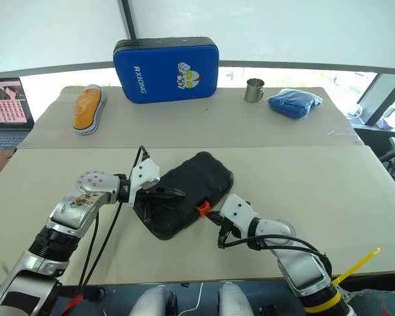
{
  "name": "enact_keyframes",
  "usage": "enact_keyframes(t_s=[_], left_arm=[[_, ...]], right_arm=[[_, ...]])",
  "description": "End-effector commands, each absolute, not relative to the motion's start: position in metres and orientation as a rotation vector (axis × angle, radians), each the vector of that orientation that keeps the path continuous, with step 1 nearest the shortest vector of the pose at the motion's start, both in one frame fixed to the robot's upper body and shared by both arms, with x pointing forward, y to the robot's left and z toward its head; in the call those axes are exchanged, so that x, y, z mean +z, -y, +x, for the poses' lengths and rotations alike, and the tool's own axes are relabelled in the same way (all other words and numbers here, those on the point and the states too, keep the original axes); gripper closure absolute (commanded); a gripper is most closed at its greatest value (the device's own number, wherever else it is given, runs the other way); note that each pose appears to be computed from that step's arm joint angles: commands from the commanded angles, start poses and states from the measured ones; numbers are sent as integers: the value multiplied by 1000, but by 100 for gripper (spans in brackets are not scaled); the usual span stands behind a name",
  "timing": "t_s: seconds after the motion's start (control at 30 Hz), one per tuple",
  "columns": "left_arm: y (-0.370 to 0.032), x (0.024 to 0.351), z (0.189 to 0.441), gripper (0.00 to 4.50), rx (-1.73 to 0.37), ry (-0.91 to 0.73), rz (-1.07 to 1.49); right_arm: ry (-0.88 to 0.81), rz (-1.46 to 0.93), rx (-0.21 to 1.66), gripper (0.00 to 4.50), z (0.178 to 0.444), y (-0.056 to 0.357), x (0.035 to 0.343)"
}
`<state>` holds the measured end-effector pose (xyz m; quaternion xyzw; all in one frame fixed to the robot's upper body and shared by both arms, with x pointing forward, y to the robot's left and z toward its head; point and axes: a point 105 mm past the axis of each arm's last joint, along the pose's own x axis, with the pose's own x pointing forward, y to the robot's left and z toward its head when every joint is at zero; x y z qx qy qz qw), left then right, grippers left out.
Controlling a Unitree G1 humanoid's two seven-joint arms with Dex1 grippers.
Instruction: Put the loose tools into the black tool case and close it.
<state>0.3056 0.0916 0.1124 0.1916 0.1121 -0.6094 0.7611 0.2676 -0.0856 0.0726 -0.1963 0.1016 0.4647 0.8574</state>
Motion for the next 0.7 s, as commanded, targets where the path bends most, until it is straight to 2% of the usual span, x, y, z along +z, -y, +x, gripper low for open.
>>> enact_keyframes(t_s=[0.03,0.2,0.4,0.7], left_arm=[[-103,49,292,450,-1307,-533,406],[-106,42,288,450,-1309,-581,426],[-107,39,286,450,-1310,-600,434],[-105,36,286,450,-1313,-612,425]], right_arm=[[-107,-418,956,447,276,80,97],[-97,-418,963,447,277,78,103],[-155,-424,1001,447,266,81,100],[-119,-391,947,447,278,80,103]])
